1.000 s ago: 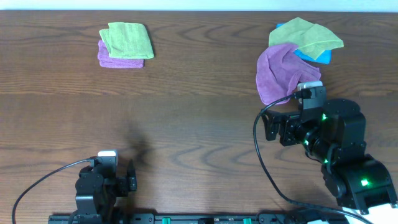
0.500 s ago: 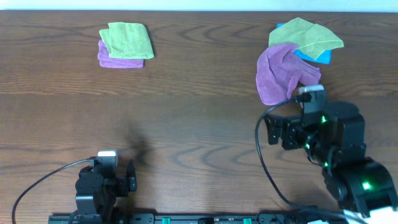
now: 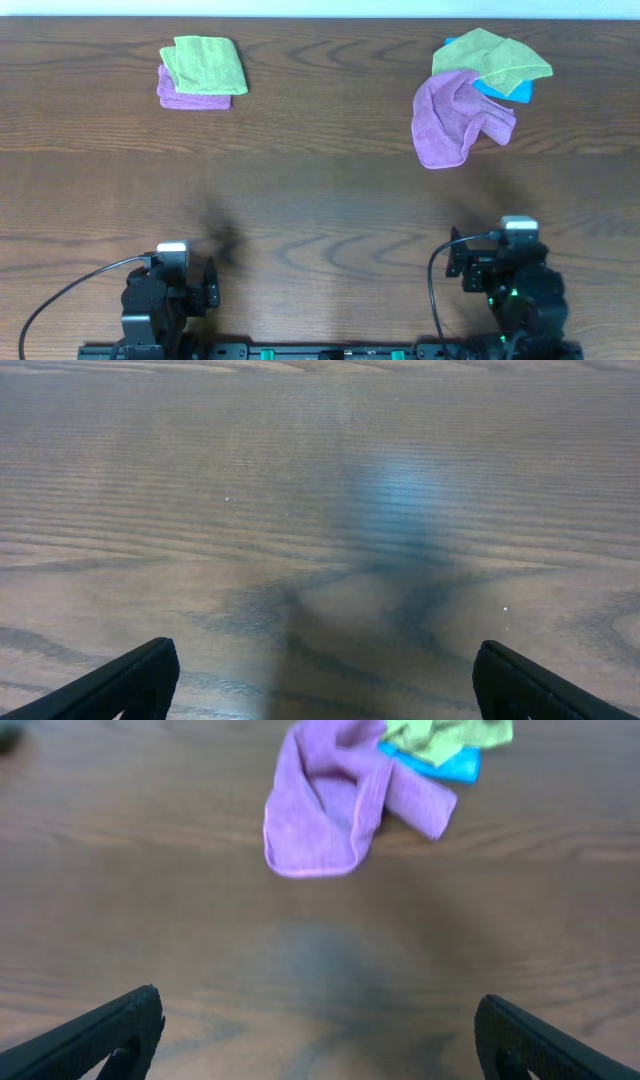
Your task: Fold the cloth
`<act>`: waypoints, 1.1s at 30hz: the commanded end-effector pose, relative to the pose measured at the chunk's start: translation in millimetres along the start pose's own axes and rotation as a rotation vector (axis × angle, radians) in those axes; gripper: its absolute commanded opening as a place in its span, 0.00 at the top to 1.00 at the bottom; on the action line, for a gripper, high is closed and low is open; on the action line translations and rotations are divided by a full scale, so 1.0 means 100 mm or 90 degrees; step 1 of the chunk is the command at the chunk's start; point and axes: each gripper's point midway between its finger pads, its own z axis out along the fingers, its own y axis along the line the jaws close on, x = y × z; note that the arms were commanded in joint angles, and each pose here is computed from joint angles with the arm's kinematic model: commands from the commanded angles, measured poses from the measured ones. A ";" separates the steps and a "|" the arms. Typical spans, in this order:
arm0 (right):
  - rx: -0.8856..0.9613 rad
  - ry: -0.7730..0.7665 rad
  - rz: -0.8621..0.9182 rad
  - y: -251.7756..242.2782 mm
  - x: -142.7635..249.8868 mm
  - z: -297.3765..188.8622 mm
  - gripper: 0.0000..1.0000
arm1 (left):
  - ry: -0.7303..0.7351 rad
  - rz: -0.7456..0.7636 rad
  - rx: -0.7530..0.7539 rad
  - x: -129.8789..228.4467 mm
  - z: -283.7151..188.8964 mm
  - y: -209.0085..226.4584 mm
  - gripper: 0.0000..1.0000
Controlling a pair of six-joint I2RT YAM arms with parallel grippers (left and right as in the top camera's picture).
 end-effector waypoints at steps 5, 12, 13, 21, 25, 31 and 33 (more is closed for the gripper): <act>0.014 -0.004 -0.013 -0.05 0.31 0.15 0.01 | 0.025 0.014 -0.006 0.11 0.01 0.02 0.05; 0.023 0.012 -0.022 -0.08 0.51 0.24 0.01 | 0.025 0.014 -0.006 0.11 0.01 0.02 0.05; 0.023 0.015 -0.032 -0.08 0.52 0.24 0.01 | 0.025 0.014 -0.006 0.11 0.01 0.02 0.05; 0.014 0.035 -0.044 -0.06 0.60 0.23 0.01 | 0.025 0.014 -0.006 0.11 0.01 0.02 0.05; 0.014 0.035 -0.044 -0.06 0.60 0.23 0.01 | 0.025 0.014 -0.006 0.11 0.01 0.02 0.05; 0.014 0.035 -0.044 -0.06 0.60 0.23 0.01 | 0.025 0.014 -0.006 0.11 0.01 0.02 0.05; 0.014 0.035 -0.044 -0.06 0.60 0.23 0.01 | 0.025 0.014 -0.006 0.11 0.01 0.02 0.05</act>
